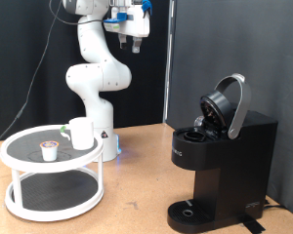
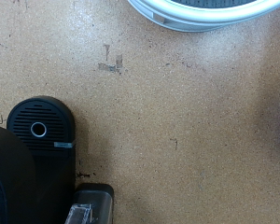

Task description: Make a cup of coffee with the keurig machine

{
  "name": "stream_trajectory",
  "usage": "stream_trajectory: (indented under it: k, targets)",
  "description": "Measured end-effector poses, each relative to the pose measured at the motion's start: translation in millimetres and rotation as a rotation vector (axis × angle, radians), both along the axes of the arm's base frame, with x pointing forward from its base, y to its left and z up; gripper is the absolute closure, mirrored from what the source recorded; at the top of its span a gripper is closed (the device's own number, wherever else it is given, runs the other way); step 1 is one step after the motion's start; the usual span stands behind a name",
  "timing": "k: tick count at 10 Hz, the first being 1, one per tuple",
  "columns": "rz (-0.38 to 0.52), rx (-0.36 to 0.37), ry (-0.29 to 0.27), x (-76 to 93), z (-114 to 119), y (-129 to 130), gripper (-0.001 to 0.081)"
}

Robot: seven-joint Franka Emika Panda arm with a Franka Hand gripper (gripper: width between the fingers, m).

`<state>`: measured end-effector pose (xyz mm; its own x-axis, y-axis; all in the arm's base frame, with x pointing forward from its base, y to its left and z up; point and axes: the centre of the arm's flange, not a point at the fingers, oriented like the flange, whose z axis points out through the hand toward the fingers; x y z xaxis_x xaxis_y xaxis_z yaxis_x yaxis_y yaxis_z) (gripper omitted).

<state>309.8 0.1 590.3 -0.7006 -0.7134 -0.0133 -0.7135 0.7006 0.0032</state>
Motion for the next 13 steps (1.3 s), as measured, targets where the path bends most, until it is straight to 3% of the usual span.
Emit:
stream_trajectory:
  k: [3, 8, 13]
  targets:
    - [0.006, 0.017, -0.009, -1.5, 2, -11, 0.0072]
    - [0.018, 0.019, -0.005, -31.2, 2, -78, 0.0072]
    - [0.024, 0.036, -0.009, -38.8, -1, -99, 0.0072]
